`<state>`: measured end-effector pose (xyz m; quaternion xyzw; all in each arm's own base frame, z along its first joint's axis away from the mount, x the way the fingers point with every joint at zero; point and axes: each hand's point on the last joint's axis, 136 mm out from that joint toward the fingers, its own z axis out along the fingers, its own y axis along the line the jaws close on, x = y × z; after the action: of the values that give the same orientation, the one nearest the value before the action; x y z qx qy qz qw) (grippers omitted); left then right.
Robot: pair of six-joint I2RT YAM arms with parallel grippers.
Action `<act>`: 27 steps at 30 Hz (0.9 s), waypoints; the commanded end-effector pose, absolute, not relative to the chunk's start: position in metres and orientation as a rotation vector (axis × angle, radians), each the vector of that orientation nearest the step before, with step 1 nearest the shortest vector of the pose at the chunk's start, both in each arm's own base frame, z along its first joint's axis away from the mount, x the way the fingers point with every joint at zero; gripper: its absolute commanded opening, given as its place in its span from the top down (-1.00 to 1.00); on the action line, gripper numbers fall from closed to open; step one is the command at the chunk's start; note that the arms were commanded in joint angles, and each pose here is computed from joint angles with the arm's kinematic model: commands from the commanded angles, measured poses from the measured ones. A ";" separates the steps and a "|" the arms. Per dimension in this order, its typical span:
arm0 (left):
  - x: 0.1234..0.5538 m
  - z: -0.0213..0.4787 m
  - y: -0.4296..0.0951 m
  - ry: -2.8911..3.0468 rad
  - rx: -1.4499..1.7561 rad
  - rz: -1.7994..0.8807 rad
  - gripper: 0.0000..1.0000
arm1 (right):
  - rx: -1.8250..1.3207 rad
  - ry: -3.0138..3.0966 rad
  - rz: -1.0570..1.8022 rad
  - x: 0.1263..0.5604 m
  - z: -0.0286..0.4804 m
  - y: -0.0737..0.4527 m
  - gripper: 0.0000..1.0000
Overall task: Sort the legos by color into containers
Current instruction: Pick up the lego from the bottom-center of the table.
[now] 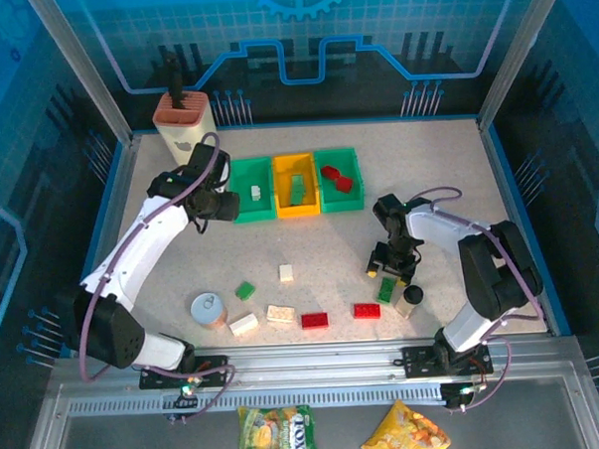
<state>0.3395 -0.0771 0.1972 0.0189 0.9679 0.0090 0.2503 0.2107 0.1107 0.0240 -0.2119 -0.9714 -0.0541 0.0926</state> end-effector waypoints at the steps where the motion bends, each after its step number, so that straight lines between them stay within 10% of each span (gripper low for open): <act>1: 0.337 0.189 -0.066 2.661 0.065 0.088 0.00 | -0.681 -2.828 -0.151 0.204 0.019 0.108 -0.17; 27: 0.346 0.161 -0.044 2.609 -0.040 0.007 0.04 | -0.713 -2.821 -0.106 0.202 0.023 0.103 0.34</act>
<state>0.3438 -0.0434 0.1538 -0.0124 0.9695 0.0206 0.2441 0.2061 0.1087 0.0161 -0.2321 -0.9655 -0.0414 0.1104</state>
